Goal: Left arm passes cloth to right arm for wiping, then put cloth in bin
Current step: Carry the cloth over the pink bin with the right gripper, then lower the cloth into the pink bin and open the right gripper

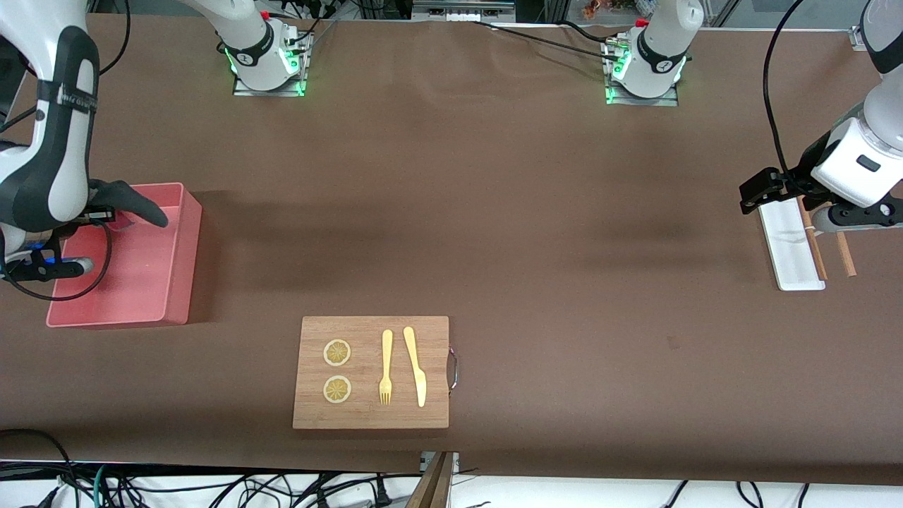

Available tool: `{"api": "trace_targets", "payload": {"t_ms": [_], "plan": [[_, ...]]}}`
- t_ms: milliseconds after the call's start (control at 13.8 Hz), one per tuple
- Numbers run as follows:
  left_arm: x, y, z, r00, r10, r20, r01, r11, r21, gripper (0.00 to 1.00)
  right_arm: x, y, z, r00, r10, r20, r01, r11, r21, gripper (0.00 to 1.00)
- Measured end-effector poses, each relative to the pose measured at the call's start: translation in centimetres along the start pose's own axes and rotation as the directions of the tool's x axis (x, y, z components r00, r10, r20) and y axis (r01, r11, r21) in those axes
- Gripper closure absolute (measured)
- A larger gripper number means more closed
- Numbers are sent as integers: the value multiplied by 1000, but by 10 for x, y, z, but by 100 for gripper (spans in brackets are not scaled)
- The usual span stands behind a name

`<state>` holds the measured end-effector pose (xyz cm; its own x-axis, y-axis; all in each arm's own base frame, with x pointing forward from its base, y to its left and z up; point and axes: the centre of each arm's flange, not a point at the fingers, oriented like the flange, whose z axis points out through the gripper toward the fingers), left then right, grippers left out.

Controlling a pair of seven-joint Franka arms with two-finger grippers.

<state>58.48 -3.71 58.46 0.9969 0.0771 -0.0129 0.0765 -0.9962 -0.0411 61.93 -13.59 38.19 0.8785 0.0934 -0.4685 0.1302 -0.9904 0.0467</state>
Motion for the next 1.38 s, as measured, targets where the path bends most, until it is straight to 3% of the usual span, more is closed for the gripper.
{"api": "trace_targets", "payload": {"t_ms": [435, 797, 1159, 1377], "plan": [[0, 0, 0, 1000, 0, 3, 0, 1000, 0, 0, 39, 43, 60, 999, -50, 0, 50, 996, -79, 97], [0, 0, 0, 1000, 0, 3, 0, 1000, 0, 0, 56, 39, 79, 998, -54, -9, 54, 995, -81, 92], [0, 0, -2, 1000, 0, 0, 0, 1000, 0, 0, 62, 37, 77, 998, -54, -46, 50, 996, -75, 44], [0, 0, -2, 1000, 0, 0, 0, 1000, 0, 0, 64, 28, 60, 992, -55, -110, 52, 998, -36, 14]]}}
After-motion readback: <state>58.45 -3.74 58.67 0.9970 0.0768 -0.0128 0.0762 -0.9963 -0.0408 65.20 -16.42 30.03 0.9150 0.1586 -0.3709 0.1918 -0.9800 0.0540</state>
